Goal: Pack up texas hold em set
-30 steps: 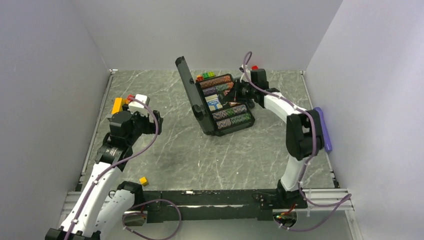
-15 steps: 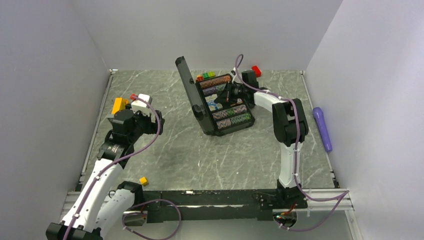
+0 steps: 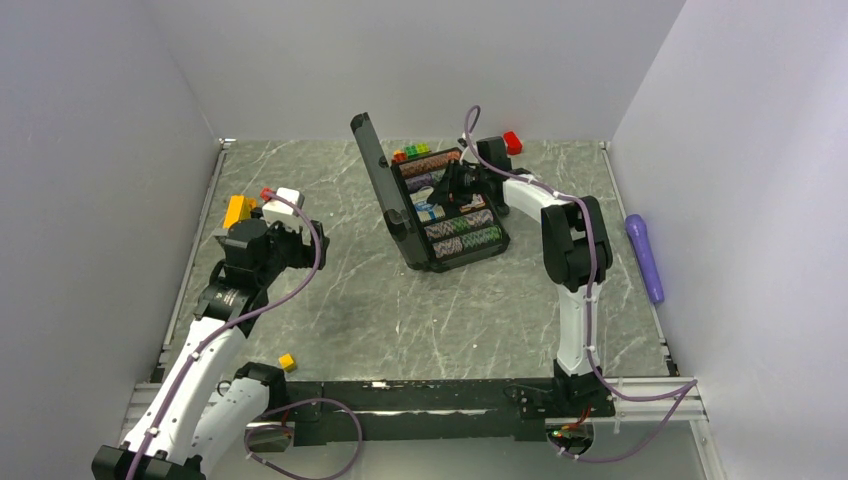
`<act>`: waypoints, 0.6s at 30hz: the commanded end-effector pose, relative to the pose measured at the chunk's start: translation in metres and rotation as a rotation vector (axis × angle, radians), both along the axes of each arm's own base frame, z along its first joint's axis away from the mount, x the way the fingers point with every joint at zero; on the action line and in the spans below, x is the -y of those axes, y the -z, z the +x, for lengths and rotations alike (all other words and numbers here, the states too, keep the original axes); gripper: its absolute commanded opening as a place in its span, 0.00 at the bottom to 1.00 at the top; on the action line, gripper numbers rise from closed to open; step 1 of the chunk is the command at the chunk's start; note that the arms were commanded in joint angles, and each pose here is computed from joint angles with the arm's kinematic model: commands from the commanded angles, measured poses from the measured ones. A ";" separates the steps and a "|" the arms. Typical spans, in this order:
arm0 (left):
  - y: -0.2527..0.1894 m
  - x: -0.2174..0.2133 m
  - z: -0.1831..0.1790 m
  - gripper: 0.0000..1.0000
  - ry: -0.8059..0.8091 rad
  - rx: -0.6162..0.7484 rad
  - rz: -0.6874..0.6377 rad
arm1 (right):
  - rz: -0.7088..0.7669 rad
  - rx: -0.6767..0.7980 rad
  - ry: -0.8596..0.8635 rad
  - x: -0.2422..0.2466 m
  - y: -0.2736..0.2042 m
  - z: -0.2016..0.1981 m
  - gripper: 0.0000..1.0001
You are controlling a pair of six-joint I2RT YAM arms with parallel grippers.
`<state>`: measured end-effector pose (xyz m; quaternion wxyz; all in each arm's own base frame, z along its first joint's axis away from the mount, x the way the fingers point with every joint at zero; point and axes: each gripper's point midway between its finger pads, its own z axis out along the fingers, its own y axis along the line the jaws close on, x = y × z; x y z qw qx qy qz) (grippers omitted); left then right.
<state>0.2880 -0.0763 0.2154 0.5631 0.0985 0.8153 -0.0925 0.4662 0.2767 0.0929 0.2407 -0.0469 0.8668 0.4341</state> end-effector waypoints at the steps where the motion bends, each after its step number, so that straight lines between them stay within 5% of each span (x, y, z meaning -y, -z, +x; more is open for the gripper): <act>1: -0.015 0.003 0.005 0.90 0.015 0.047 -0.018 | -0.128 0.038 0.062 0.017 -0.002 0.011 0.28; 6: -0.015 0.004 0.005 0.90 0.015 0.048 -0.018 | -0.188 0.055 0.068 0.021 0.000 0.010 0.45; 18: -0.014 0.008 0.005 0.91 0.032 0.038 -0.041 | -0.289 0.160 0.095 0.034 -0.031 0.015 0.67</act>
